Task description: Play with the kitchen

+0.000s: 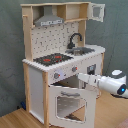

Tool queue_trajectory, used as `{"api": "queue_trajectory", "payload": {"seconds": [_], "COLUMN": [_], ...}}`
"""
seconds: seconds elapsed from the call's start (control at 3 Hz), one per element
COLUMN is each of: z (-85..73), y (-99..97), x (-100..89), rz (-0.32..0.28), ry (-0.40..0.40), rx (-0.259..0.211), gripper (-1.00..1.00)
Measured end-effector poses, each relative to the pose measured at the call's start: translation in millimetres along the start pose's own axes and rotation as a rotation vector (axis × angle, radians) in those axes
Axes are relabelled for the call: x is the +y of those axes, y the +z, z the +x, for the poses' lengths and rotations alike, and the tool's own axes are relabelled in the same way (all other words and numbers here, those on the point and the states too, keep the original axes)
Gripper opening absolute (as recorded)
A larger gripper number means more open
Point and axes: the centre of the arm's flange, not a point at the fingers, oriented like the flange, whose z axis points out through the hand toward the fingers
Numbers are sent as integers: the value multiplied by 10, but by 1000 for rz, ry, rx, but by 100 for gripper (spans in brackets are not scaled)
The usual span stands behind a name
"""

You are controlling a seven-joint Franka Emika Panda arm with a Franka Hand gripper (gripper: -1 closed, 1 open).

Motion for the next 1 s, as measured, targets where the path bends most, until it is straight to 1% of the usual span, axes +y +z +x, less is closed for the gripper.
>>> {"api": "queue_trajectory", "payload": {"seconds": [1.0], "z": [119], "y": [-597], "x": [-7], "rz": [-17], "ry": [-141], "rx": [-16], "gripper": [100]}}
